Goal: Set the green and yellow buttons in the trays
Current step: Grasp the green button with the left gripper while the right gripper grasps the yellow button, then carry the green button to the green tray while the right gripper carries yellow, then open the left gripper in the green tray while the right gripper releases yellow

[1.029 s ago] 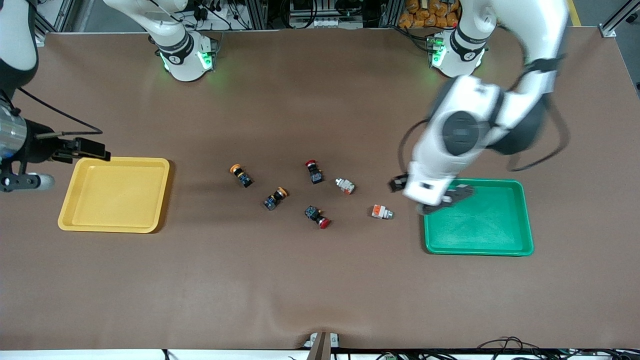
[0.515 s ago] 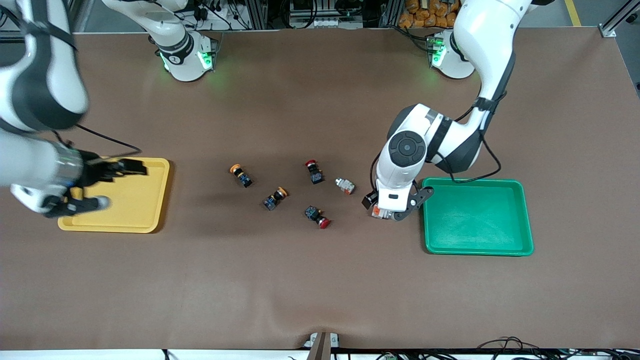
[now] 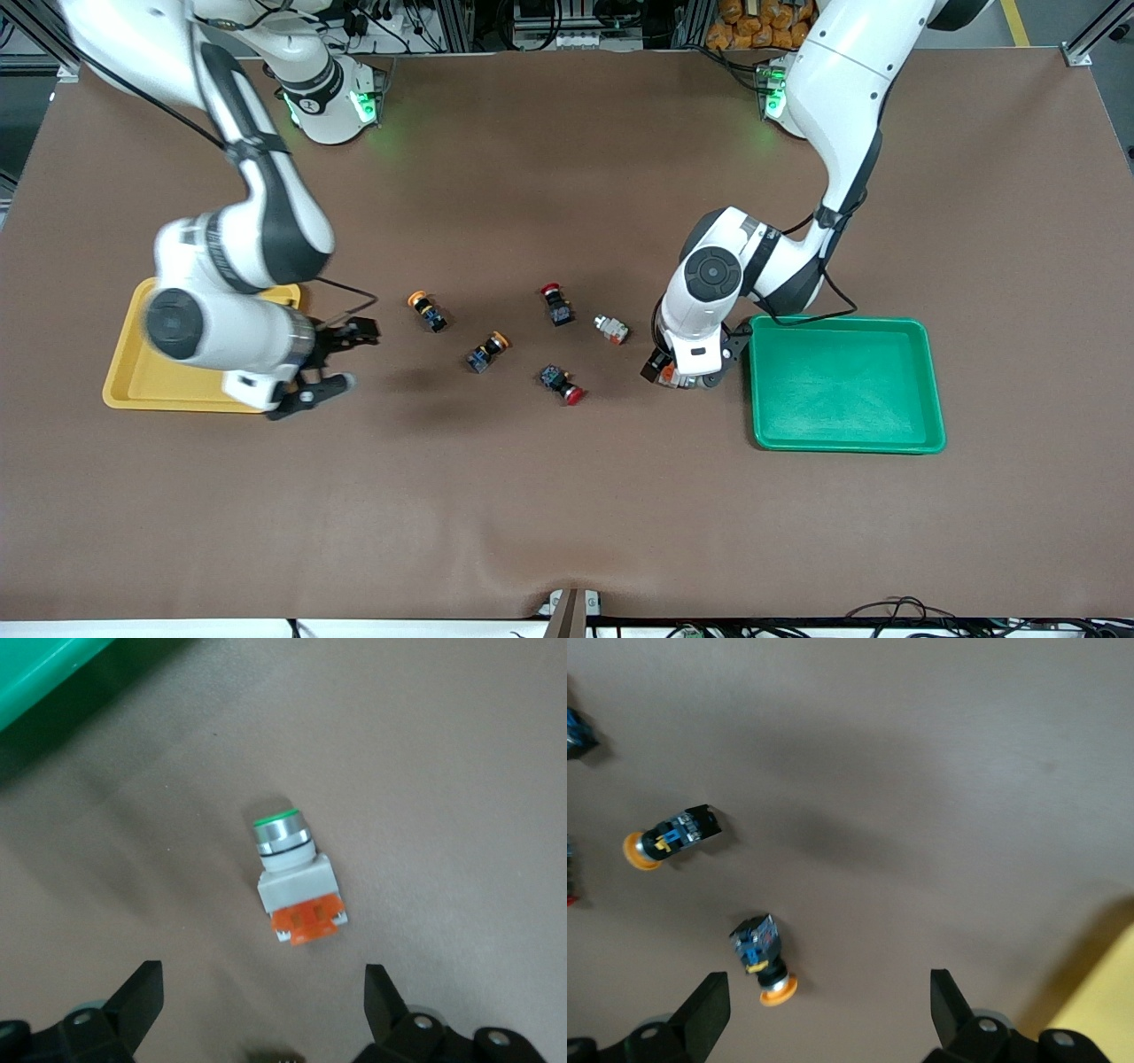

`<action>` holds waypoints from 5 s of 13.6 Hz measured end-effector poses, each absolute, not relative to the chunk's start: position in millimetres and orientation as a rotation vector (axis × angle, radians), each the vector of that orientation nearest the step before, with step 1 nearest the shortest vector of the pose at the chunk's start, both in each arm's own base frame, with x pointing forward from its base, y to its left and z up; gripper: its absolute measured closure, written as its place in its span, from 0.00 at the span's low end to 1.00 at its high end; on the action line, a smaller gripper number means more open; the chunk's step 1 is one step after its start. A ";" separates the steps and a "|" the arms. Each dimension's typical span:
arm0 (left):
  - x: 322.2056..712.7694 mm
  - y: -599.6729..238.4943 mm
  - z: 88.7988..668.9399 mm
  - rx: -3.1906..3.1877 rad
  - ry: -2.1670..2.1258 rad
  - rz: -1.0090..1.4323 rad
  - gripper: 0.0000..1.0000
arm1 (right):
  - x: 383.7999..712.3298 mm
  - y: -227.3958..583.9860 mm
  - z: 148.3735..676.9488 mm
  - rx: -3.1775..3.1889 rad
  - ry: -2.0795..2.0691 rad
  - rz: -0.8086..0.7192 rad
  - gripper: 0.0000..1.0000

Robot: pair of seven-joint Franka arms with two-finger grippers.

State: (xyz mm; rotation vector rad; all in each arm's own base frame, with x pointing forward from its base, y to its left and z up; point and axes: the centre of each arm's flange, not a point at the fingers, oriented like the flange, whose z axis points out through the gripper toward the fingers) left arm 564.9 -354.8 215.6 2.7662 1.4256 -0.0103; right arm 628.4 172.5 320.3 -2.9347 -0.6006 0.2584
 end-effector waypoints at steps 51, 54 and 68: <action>664.8 -74.6 254.1 3.096 0.662 -0.137 0.59 | 604.4 -81.8 329.6 -2.953 -0.888 -0.019 0.67; 662.3 -33.8 228.9 3.108 0.567 -0.205 0.59 | 600.9 -119.7 316.6 -2.926 -1.060 0.047 0.67; 661.1 -38.2 248.2 3.098 0.405 -0.236 0.00 | 620.7 -115.1 318.0 -2.885 -1.096 0.151 0.00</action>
